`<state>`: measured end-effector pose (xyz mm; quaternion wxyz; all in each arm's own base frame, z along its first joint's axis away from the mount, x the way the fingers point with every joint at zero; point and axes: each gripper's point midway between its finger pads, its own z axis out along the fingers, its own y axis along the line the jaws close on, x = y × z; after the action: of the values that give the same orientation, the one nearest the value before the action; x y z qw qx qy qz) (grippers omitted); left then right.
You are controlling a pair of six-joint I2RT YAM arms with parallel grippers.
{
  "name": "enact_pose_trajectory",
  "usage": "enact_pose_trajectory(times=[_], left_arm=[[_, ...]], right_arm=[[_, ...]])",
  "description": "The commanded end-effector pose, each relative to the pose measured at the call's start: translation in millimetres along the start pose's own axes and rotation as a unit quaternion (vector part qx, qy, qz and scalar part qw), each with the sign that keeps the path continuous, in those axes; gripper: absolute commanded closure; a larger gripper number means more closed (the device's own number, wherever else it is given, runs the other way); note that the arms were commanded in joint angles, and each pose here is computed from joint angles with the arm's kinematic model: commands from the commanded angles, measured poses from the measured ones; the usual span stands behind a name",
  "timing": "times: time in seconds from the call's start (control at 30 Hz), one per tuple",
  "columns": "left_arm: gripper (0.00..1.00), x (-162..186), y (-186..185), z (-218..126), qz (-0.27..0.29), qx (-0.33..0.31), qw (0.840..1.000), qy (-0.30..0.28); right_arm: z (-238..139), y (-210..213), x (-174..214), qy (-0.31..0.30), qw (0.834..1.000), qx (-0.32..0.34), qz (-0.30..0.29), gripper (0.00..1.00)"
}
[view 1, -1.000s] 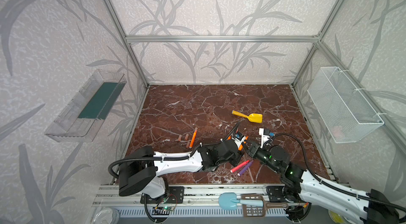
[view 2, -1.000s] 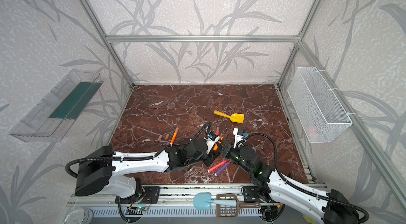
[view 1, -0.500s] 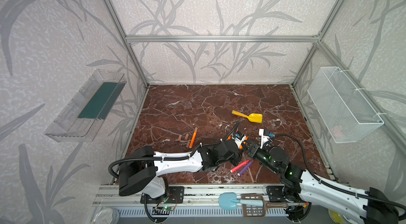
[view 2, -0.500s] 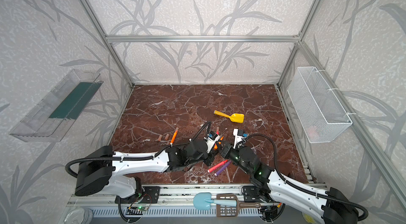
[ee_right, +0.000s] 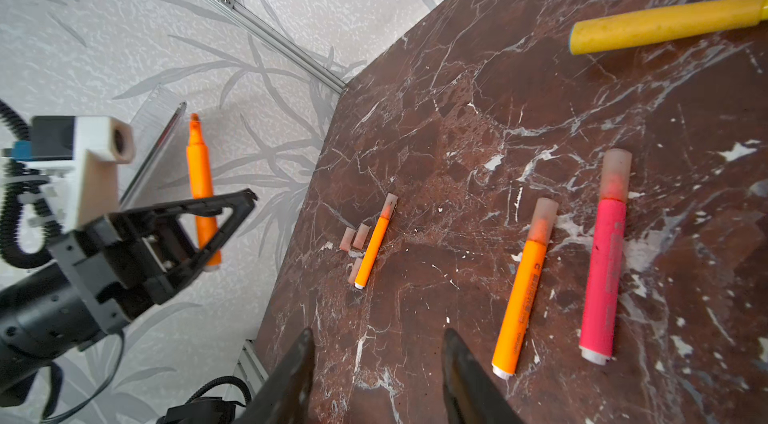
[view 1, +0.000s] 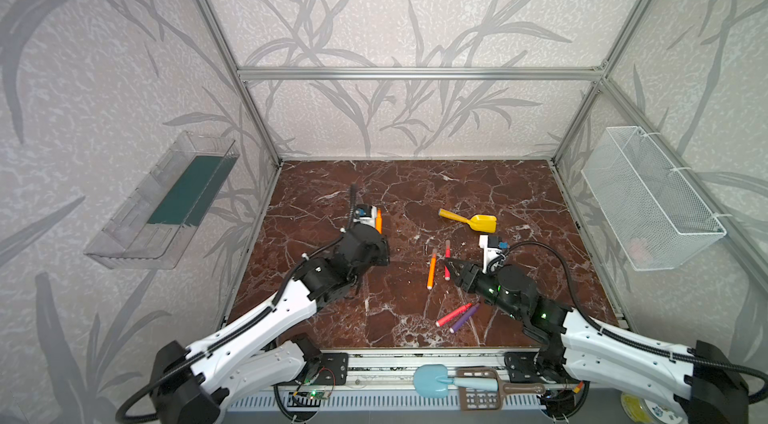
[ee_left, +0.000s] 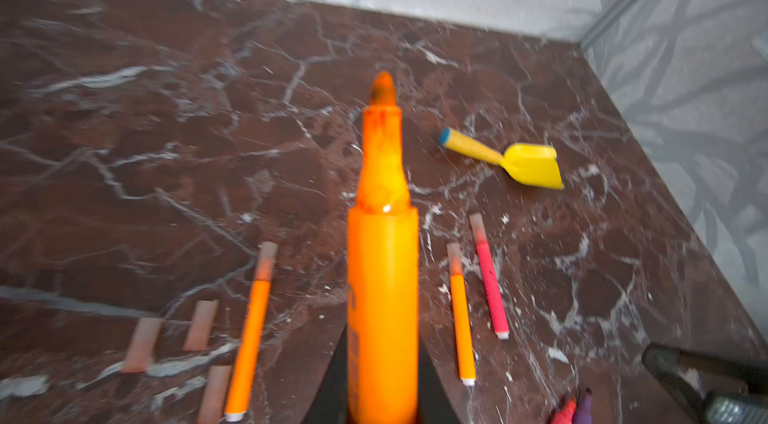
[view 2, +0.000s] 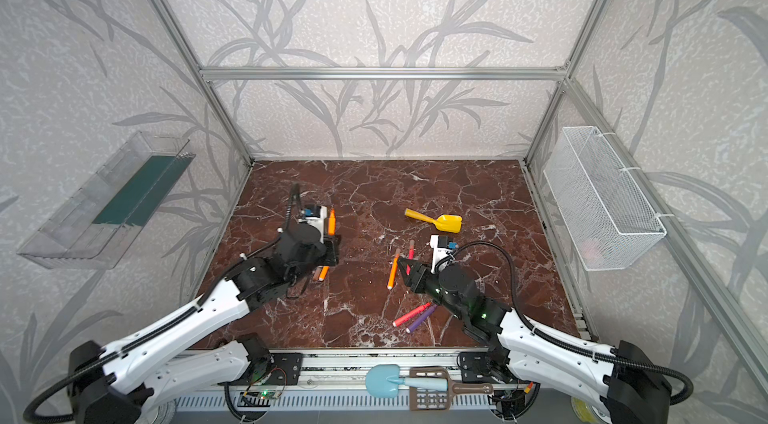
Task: Insert the pens into the pen caps
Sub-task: 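Raise the orange highlighter with the left gripper while the right moves toward the caps, then reach the right gripper across to the pale pink caps and grasp one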
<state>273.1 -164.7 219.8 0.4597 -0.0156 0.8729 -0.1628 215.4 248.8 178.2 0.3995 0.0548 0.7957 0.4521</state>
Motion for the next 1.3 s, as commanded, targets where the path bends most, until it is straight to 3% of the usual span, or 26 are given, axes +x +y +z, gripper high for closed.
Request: enact_pose_trajectory(times=[0.0,0.1,0.23,0.47,0.83,1.27], left_arm=[[1.0,4.6,61.9,-7.4,-0.029,-0.106,0.994,-0.02],[1.0,4.0,95.8,-7.1,-0.062,-0.146,0.986,-0.045],[1.0,7.8,135.8,-15.7,-0.066,-0.213,0.972,-0.074],[1.0,6.7,157.3,-39.1,-0.086,-0.229,0.961,-0.127],[1.0,15.4,176.2,-43.5,-0.123,-0.25,0.952,-0.125],[1.0,12.2,171.8,-41.5,-0.121,-0.239,0.956,-0.123]], right_arm=[[12.3,5.1,10.0,0.029,0.998,0.019,-0.051,0.53],[29.1,11.9,22.1,0.058,0.995,0.034,-0.08,0.54],[55.8,31.2,46.7,0.105,0.985,0.042,-0.131,0.57],[114.4,51.4,93.8,0.186,0.963,0.057,-0.187,0.6],[193.0,56.9,152.8,0.269,0.93,0.091,-0.233,0.66],[231.6,49.2,182.1,0.303,0.902,0.125,-0.281,0.67]])
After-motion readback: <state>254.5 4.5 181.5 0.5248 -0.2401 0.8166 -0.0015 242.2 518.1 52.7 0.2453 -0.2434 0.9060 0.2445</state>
